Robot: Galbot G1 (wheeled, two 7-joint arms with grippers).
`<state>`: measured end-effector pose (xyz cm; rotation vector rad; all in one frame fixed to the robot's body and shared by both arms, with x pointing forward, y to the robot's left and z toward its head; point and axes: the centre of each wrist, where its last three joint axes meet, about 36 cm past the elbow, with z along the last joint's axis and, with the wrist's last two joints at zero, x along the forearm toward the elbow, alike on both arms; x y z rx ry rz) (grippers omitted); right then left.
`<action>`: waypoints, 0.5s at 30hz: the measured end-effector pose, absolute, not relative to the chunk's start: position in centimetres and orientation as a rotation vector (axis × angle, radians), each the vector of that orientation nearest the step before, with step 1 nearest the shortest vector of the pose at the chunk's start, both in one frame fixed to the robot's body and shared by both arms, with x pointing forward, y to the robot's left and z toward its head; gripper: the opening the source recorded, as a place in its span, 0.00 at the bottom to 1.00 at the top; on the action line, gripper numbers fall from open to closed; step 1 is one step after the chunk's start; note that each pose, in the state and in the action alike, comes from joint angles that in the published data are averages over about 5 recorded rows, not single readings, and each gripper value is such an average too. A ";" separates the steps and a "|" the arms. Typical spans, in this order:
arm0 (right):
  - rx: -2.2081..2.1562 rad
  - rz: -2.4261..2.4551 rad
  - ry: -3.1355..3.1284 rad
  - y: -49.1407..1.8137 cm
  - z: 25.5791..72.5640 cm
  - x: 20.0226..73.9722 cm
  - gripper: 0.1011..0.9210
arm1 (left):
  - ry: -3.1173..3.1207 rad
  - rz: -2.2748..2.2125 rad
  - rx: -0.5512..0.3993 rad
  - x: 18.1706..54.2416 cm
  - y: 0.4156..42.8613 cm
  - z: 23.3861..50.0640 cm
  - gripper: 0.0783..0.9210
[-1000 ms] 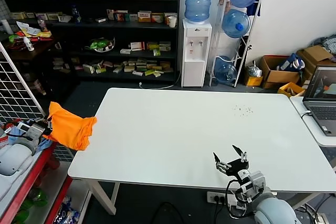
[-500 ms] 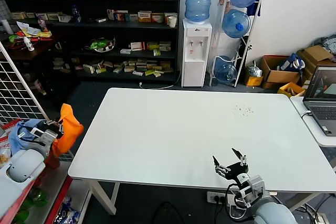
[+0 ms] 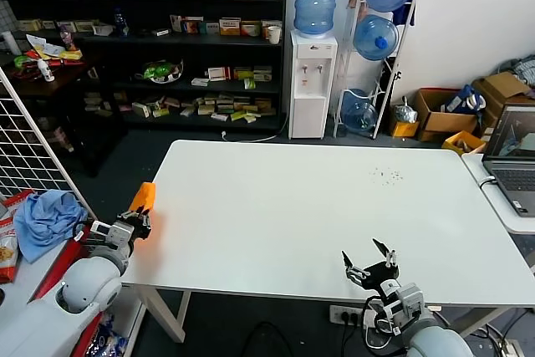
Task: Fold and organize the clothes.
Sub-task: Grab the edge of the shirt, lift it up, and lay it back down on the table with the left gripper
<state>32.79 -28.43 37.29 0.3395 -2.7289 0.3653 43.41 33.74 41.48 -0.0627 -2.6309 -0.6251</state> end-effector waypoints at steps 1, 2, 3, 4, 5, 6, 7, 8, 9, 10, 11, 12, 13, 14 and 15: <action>0.338 0.367 -2.728 -28.5 37.2 32.8 0.88 | -2.635 -0.591 -0.071 43.2 33.0 41.5 0.06; 0.336 0.369 -2.727 -28.5 37.2 32.8 0.88 | -2.638 -0.560 -0.077 43.0 32.4 41.5 0.06; 0.334 0.370 -2.725 -28.6 37.1 32.7 0.88 | -2.642 -0.529 -0.083 42.8 31.7 41.4 0.06; 0.331 0.372 -2.724 -28.7 37.1 32.7 0.88 | -2.645 -0.499 -0.088 42.6 31.0 41.4 0.06; 0.329 0.375 -2.723 -28.8 37.1 32.7 0.88 | -2.649 -0.470 -0.093 42.5 30.4 41.3 0.06; 0.326 0.378 -2.723 -28.9 37.0 32.7 0.88 | -2.653 -0.441 -0.099 42.4 29.7 41.2 0.06; 0.323 0.380 -2.722 -28.9 37.0 32.7 0.88 | -2.657 -0.412 -0.105 42.4 29.0 41.1 0.06; 0.320 0.382 -2.722 -29.0 37.0 32.7 0.88 | -2.662 -0.384 -0.111 42.3 28.3 40.9 0.06; 0.317 0.385 -2.723 -29.1 37.0 32.7 0.88 | -2.667 -0.356 -0.117 42.3 27.6 40.7 0.06; 0.314 0.386 -2.723 -29.1 37.0 32.7 0.88 | -2.672 -0.328 -0.123 42.4 26.9 40.5 0.06; 0.311 0.388 -2.724 -29.2 37.0 32.7 0.88 | -2.676 -0.301 -0.128 42.4 26.1 40.3 0.06; 0.307 0.389 -2.725 -29.2 37.0 32.8 0.88 | -2.681 -0.275 -0.133 42.5 25.4 40.0 0.06; 0.304 0.391 -2.726 -29.3 36.9 32.8 0.88 | -2.685 -0.250 -0.137 42.6 24.6 39.7 0.06; 0.300 0.392 -2.727 -29.3 36.9 32.8 0.88 | -2.689 -0.226 -0.141 42.7 23.8 39.3 0.06; 0.297 0.392 -2.727 -29.4 36.9 32.8 0.88 | -2.693 -0.203 -0.145 42.9 22.9 39.0 0.06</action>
